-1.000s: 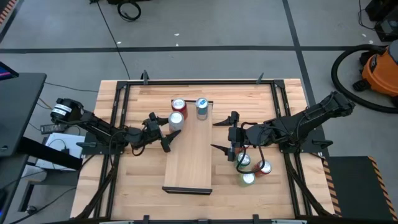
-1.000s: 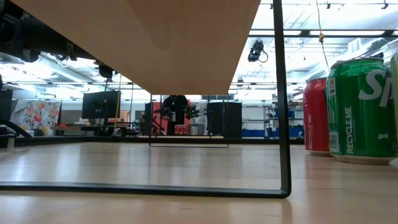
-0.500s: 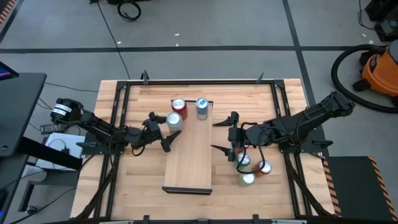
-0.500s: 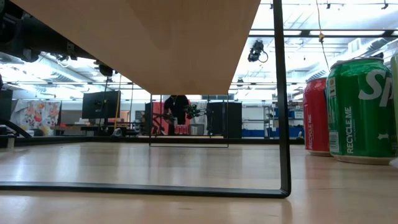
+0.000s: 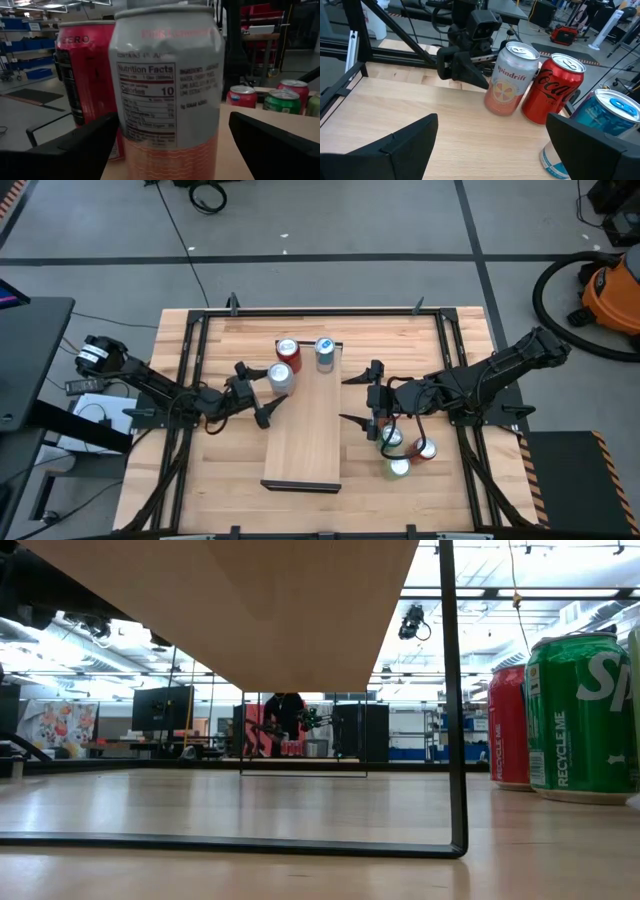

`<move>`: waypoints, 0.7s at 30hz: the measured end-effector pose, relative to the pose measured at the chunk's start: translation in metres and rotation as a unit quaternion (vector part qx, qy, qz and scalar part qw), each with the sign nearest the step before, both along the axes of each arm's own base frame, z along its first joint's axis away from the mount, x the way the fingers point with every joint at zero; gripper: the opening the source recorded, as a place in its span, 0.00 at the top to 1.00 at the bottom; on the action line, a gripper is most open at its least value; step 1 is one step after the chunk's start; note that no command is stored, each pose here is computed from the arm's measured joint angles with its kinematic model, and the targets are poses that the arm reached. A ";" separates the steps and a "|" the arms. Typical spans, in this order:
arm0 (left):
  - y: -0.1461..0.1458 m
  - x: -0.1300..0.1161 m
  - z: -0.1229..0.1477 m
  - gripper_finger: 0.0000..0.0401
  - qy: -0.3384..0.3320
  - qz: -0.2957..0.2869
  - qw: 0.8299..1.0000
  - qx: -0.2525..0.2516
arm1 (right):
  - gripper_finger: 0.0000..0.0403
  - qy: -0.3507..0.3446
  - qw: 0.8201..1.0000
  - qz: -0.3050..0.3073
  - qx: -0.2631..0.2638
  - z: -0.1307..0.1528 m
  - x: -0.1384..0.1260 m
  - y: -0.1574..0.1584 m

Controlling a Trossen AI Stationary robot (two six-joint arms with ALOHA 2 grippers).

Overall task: Place canned beverage on shelf
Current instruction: Put the pink soda can on the shelf

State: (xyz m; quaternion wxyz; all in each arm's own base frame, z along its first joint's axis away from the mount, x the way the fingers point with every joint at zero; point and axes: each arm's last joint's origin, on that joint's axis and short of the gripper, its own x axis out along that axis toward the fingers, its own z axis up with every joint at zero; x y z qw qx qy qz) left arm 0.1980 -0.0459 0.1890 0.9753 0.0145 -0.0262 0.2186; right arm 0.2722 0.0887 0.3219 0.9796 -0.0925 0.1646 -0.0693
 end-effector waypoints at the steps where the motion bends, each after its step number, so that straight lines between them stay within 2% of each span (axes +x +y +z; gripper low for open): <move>1: -0.001 0.000 0.000 0.02 0.001 -0.001 1.000 0.000 | 0.05 0.000 1.000 0.000 0.001 0.000 0.000 0.000; 11: -0.002 0.000 -0.002 0.02 -0.001 -0.008 1.000 -0.022 | 0.05 -0.001 1.000 0.000 0.001 0.000 0.000 0.000; 21: -0.004 0.001 -0.003 0.02 0.004 -0.049 0.998 -0.024 | 0.05 -0.001 1.000 0.001 -0.001 0.000 0.000 0.000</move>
